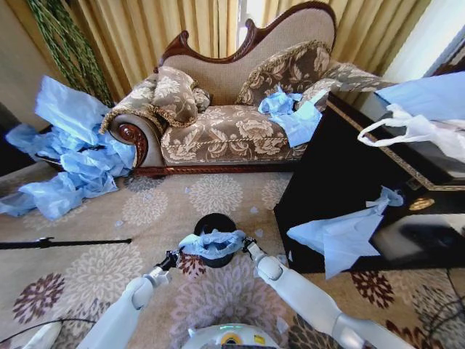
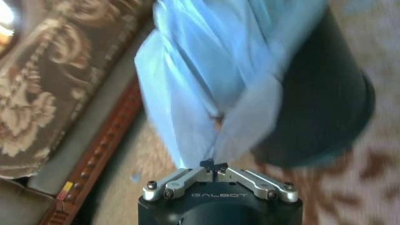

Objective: Place a garbage bag over the trash bin.

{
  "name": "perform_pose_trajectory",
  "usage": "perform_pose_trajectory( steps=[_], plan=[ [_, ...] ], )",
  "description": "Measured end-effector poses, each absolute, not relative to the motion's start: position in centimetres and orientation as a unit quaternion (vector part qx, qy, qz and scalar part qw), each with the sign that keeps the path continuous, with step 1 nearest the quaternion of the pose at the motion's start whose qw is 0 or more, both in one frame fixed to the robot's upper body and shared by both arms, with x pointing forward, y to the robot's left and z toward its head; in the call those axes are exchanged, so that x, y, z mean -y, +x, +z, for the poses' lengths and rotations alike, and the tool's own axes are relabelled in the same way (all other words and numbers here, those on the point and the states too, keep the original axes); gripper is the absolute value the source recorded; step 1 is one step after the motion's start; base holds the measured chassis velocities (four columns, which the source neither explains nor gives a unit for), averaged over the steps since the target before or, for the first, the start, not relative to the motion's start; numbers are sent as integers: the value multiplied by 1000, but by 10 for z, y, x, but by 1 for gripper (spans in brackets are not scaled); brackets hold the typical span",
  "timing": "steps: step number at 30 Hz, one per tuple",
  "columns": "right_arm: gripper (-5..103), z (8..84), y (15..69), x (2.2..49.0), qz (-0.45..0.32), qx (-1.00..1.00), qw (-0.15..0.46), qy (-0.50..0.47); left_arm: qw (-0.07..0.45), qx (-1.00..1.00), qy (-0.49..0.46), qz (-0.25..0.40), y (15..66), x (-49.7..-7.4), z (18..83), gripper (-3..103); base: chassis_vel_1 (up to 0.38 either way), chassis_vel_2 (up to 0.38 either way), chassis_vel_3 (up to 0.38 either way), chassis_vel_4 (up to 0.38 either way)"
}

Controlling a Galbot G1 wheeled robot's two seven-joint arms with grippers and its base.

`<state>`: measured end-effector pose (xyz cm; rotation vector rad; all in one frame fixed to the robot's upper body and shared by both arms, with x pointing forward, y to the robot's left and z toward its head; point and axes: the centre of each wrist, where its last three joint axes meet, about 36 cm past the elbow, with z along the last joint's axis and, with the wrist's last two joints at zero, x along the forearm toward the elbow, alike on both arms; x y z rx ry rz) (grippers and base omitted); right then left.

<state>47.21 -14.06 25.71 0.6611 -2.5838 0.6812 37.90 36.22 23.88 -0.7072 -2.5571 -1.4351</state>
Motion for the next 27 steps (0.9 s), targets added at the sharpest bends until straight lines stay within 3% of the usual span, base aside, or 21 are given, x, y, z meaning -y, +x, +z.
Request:
perform_pose_trajectory(
  steps=[7, 8, 10, 13, 14, 16, 18, 19, 21, 22, 24, 26, 27],
  plan=[
    [0, 263, 461, 142, 246, 921, 191, 233, 40, 878, -226, -421, 357, -338, 264, -2, 0, 0, 0, 0],
    [-3, 265, 456, 142, 245, 922, 191, 232, 40, 883, -219, -414, 350, -335, 270, 8, 0, 0, 0, 0],
    [0, 266, 453, 142, 243, 922, 191, 233, 38, 885, -216, -412, 347, -334, 273, 8, 0, 0, 0, 0],
    [0, 268, 444, 139, 244, 924, 188, 226, 35, 887, -209, -410, 341, -338, 278, 24, 0, 0, 0, 0],
    [0, 268, 444, 139, 244, 924, 188, 226, 35, 887, -209, -410, 341, -338, 278, 24, 0, 0, 0, 0],
    [10, 273, 436, 139, 240, 926, 188, 223, 36, 891, -202, -405, 337, -343, 282, 36, 0, 0, 0, 0],
    [10, 275, 433, 140, 239, 926, 189, 222, 37, 892, -200, -403, 336, -345, 283, 41, 0, 0, 0, 0],
    [21, 277, 427, 144, 237, 927, 189, 222, 37, 893, -198, -402, 334, -349, 285, 46, 0, 0, 0, 0],
    [27, 279, 420, 150, 235, 927, 189, 221, 37, 895, -196, -399, 331, -354, 287, 52, 0, 0, 0, 0],
    [32, 281, 414, 155, 233, 928, 189, 222, 36, 898, -196, -393, 328, -357, 288, 62, 0, 0, 0, 0],
    [37, 283, 409, 158, 229, 929, 188, 221, 34, 901, -196, -386, 325, -360, 288, 62, 0, 0, 0, 0],
    [48, 286, 399, 164, 217, 933, 187, 218, 22, 910, -203, -360, 319, -365, 286, 74, 0, 0, 0, 0],
    [48, 286, 399, 164, 217, 933, 187, 218, 22, 910, -203, -360, 319, -365, 286, 74, 0, 0, 0, 0]
  ],
)
